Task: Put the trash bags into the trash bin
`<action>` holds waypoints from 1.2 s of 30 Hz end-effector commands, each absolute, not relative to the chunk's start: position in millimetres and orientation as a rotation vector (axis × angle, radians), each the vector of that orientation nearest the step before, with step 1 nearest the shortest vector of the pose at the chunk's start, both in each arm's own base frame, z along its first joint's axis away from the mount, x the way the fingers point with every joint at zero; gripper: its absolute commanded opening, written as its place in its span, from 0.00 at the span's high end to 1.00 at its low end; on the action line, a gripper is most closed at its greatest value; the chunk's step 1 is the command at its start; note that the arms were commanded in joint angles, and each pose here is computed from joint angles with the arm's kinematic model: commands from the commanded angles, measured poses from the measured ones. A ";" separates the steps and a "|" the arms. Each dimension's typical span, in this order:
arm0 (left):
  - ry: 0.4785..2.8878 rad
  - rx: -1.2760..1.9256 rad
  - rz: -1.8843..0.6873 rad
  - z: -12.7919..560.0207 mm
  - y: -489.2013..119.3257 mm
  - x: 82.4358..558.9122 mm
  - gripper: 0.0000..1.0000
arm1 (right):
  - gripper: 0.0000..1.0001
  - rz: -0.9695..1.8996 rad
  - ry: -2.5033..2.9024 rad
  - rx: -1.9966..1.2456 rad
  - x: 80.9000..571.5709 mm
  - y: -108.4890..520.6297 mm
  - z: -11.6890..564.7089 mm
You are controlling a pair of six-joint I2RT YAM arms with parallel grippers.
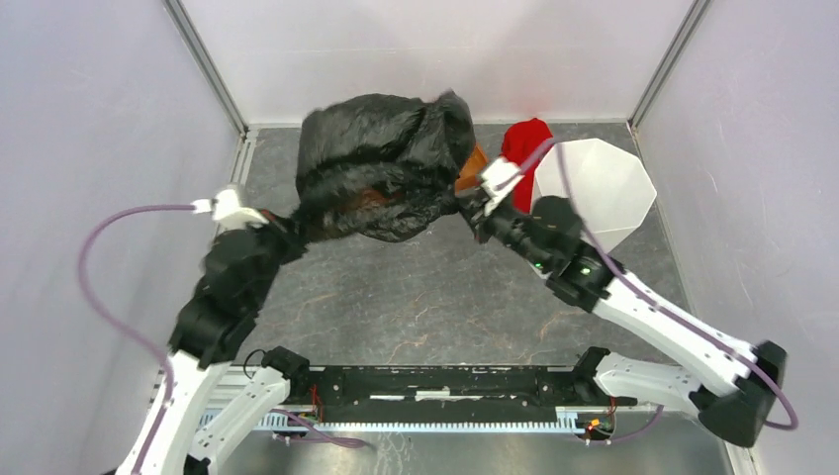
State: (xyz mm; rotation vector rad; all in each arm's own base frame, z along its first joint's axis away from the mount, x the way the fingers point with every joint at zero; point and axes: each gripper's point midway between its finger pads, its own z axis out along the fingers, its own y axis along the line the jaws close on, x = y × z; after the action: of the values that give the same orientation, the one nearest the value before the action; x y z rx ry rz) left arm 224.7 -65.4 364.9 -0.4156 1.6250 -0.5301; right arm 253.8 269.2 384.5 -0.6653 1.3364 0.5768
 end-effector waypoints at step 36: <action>1.924 0.455 -0.639 338.8 -169.5 245.6 0.00 | 1.00 0.629 1.356 -0.817 274.4 301.7 430.4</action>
State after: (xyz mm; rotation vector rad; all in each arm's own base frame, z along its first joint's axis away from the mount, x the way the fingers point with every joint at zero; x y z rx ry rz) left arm 230.3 -152.0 336.1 0.2664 1.9585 -0.6473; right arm 283.0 299.8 406.5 -0.7860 1.4286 0.6015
